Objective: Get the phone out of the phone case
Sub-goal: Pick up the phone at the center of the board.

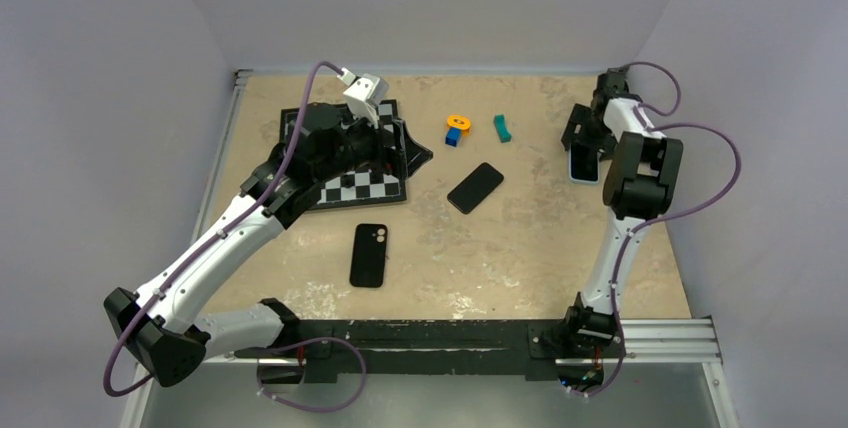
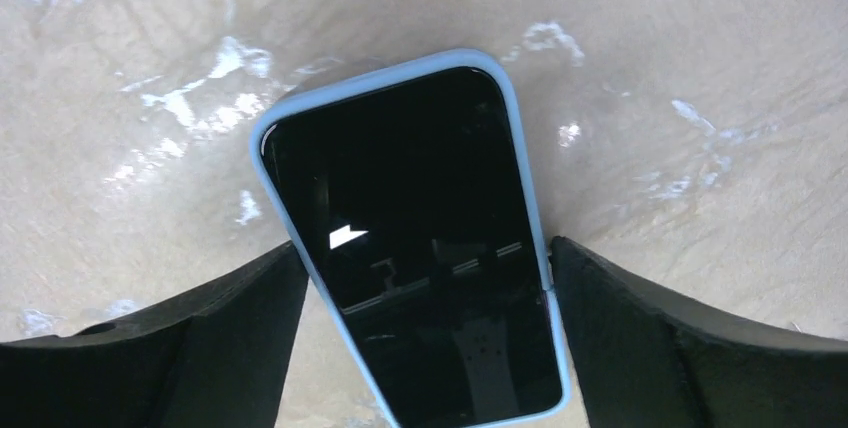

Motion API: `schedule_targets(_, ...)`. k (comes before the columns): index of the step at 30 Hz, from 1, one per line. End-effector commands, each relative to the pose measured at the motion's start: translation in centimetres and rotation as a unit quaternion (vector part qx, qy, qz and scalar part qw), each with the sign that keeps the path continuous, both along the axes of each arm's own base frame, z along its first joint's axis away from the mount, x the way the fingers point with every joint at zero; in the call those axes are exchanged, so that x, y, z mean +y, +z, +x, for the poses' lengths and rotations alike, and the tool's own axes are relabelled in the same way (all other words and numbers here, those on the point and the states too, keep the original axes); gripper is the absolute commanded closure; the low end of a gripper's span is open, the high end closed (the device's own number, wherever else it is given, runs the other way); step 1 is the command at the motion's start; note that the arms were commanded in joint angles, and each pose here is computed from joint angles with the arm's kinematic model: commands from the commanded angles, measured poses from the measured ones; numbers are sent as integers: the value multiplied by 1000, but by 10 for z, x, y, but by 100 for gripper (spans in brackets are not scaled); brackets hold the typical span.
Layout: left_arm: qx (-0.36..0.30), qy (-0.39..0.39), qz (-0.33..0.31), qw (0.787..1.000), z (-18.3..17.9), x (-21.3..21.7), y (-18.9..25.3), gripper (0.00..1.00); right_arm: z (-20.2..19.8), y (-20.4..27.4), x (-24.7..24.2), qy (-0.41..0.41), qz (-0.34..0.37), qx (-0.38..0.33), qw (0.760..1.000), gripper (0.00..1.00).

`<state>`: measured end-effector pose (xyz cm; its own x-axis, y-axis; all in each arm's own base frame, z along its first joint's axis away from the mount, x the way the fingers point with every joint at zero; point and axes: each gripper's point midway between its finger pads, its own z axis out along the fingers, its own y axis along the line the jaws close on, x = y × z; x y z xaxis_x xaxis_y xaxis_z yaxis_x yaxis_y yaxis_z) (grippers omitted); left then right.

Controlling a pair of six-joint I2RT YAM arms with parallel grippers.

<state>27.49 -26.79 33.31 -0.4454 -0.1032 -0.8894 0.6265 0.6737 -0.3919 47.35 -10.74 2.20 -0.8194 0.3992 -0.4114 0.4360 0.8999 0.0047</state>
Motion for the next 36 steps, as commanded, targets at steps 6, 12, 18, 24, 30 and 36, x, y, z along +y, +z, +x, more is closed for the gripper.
schedule_targets(6, -8, 0, -12, 1000, 4, -2, 6, 9, -14, -3, 23, 31, -20, 68, 997, 41)
schedule_targets(12, -4, -5, -15, 1000, 3, -4, 5, 9, -23, 16, 53, 51, 45, 20, 997, 80)
schedule_targets(18, 9, -13, -16, 1000, 4, -10, -1, 10, -42, 28, 79, 29, 115, -61, 991, 100)
schedule_targets(24, 13, -26, -22, 999, 5, -17, -7, 15, -66, 61, 111, -26, 235, -195, 952, 100)
schedule_targets(30, -16, -54, -28, 998, 0, -31, -14, 11, -101, 104, 154, -58, 389, -302, 868, 100)
schedule_targets(36, -71, -94, -33, 992, -11, -51, -16, 7, -149, 152, 204, -127, 554, -330, 754, 100)
